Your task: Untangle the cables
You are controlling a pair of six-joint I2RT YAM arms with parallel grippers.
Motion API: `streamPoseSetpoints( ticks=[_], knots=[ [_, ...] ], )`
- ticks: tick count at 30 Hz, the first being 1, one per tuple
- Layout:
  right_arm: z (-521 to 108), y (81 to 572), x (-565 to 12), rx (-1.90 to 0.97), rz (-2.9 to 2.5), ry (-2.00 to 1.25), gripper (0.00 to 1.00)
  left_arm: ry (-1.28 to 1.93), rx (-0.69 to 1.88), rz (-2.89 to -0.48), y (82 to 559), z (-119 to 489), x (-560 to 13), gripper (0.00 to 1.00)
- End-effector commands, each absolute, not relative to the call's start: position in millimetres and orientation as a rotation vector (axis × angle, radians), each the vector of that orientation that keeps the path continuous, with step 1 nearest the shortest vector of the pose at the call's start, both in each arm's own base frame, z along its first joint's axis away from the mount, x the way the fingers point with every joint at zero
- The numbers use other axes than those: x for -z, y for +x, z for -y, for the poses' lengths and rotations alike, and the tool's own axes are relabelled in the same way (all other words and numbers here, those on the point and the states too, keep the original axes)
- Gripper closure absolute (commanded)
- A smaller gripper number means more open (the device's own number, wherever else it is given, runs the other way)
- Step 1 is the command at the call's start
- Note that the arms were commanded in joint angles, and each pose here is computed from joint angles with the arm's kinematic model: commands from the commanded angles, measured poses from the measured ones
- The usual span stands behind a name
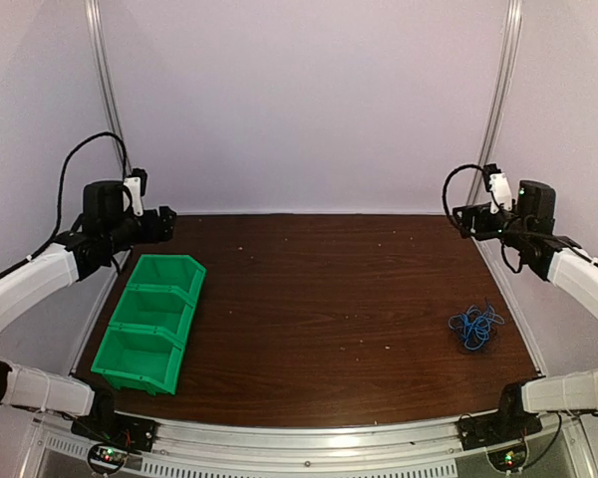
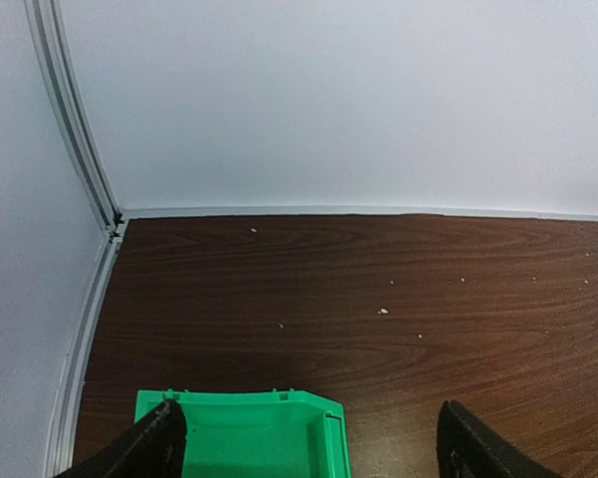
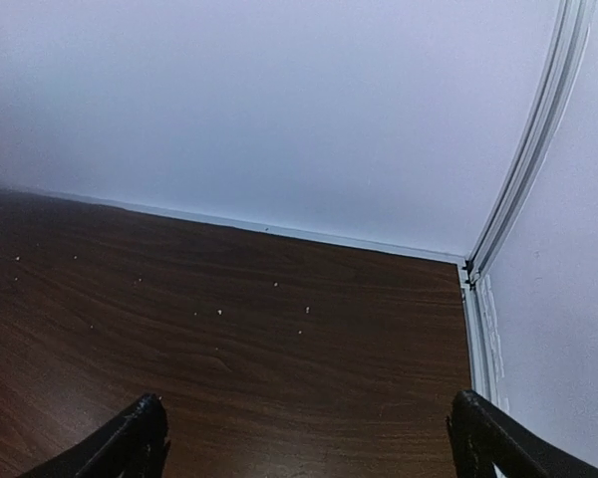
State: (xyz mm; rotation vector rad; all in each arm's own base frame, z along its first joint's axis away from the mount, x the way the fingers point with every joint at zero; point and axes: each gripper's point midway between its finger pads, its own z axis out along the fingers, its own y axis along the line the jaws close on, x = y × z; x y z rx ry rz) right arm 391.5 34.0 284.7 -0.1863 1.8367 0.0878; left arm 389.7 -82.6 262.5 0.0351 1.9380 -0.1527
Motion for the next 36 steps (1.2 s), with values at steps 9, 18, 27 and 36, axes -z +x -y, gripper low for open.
streamPoseSetpoints(
  ticks=[9,18,27,36],
  knots=[
    [-61.8,369.7,-233.7,-0.205,-1.830,-0.399,0.00,0.328,0.306,-2.154,373.9,171.7,-205.3,0.12],
    [-73.7,366.0,-219.9,-0.278,-1.828,-0.455,0.00,0.409,0.284,-2.374,350.5,185.5,-157.5,0.18],
    [-73.8,367.0,-215.2,-0.274,-1.831,-0.464,0.00,0.223,0.193,-2.606,310.9,160.9,-119.5,0.20],
    [-73.7,368.8,-210.0,-0.272,-1.845,-0.473,0.00,0.066,-0.008,-2.736,284.2,129.5,-81.1,0.20]
  ],
)
